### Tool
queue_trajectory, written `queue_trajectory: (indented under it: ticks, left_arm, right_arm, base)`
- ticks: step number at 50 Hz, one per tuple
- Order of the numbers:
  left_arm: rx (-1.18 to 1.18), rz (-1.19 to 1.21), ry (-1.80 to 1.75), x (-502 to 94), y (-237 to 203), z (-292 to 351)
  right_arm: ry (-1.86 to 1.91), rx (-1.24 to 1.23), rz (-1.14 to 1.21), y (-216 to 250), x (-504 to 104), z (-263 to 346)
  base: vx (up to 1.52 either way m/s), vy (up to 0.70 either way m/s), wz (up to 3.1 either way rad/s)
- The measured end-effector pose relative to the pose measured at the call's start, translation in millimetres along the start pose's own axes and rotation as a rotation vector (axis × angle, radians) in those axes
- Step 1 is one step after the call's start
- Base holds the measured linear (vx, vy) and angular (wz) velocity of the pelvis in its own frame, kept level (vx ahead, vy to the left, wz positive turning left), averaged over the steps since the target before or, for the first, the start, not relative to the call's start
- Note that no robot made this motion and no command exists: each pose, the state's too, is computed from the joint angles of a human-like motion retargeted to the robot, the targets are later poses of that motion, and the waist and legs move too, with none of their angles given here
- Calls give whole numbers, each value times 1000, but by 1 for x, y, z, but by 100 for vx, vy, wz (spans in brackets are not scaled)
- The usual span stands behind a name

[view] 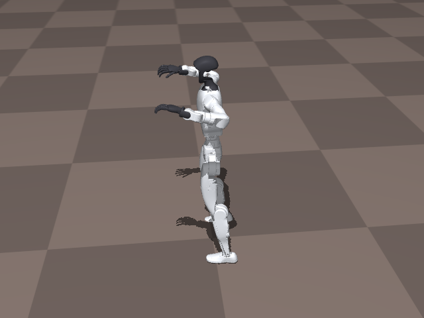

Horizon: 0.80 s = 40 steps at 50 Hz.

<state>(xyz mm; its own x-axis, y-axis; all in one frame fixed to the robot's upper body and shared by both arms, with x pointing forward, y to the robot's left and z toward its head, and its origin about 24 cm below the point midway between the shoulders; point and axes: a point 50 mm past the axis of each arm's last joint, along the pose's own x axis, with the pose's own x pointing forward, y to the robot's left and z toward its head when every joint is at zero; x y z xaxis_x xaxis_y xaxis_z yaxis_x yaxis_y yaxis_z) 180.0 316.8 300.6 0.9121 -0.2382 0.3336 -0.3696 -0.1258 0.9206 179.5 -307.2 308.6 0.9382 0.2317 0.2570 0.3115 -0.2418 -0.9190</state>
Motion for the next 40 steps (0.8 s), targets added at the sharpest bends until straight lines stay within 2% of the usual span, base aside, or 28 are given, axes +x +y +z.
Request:
queue_trajectory:
  ticks: [40]
  left_arm:
    - [-6,-1,-23,3,2,3]
  right_arm:
    - [-22,2,-11,-2,3,3]
  base:
    - [0,0,0]
